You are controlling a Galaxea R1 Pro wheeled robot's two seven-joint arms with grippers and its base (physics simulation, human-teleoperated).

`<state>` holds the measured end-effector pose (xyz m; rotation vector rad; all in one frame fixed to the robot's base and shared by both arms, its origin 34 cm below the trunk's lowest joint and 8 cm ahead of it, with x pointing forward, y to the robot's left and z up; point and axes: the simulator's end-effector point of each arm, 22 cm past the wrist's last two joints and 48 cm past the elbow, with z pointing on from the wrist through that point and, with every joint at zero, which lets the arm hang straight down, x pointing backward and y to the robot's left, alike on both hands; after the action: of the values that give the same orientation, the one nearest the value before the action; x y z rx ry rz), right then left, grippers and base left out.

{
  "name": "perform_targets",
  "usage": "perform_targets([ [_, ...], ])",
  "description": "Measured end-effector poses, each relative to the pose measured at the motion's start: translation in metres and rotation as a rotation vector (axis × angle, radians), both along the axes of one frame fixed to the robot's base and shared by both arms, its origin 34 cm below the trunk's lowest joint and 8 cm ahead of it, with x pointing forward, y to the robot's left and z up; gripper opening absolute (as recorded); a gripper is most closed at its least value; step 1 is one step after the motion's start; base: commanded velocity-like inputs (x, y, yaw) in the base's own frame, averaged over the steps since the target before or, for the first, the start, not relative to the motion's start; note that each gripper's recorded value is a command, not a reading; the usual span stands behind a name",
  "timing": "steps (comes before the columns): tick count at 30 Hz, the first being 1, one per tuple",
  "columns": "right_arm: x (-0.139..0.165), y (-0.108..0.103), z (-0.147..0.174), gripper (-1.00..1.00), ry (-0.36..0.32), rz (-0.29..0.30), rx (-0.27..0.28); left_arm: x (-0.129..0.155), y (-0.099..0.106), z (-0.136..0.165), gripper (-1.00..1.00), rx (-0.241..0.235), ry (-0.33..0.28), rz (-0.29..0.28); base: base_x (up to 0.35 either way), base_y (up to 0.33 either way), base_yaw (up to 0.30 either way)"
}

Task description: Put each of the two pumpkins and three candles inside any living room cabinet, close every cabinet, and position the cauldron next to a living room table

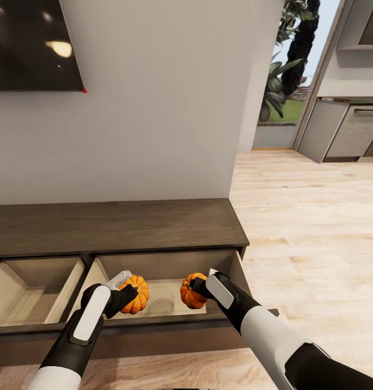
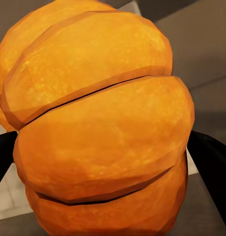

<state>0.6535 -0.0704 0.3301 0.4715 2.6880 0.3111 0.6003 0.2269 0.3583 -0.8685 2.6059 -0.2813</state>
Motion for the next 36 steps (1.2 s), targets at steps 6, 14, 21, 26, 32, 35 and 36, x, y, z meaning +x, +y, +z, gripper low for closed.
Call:
perform_targets([
  [6, 0.0000, 0.0001, 0.0003, -1.00, 0.000, -0.001, 0.001, -0.0003, 0.0004, -0.0001, -1.00, 0.000, 0.001, 0.000, 0.115, 0.000, 0.000],
  [14, 0.0005, 0.0000, 0.0003, -1.00, -0.001, -0.001, 0.000, 0.0000, -0.0001, 0.0000, -1.00, 0.000, 0.000, 0.000, 0.044, 0.000, 0.000],
  [21, 0.0004, 0.0000, 0.0004, -1.00, -0.001, -0.001, 0.000, 0.0000, -0.0009, 0.0001, -1.00, -0.003, 0.000, 0.000, 0.049, 0.000, 0.000],
  [26, 0.0003, 0.0000, 0.0002, -1.00, -0.001, -0.001, 0.000, 0.0000, -0.0009, 0.0000, -1.00, -0.001, 0.000, -0.001, 0.011, 0.000, 0.000],
  [32, 0.0005, 0.0000, 0.0004, -1.00, -0.001, -0.001, 0.000, 0.0007, -0.0012, 0.0010, -1.00, -0.003, -0.003, 0.000, 0.001, 0.000, 0.000],
  [35, -0.0012, -0.0001, -0.0048, -1.00, 0.008, -0.001, 0.000, -0.0009, -0.0002, -0.0038, -1.00, 0.001, 0.007, -0.002, 0.000, 0.000, 0.000],
  [36, -0.0021, -0.0001, -0.0074, -1.00, 0.012, 0.000, 0.000, -0.0014, -0.0006, -0.0060, -1.00, -0.001, 0.011, -0.001, 0.000, 0.000, 0.000],
])
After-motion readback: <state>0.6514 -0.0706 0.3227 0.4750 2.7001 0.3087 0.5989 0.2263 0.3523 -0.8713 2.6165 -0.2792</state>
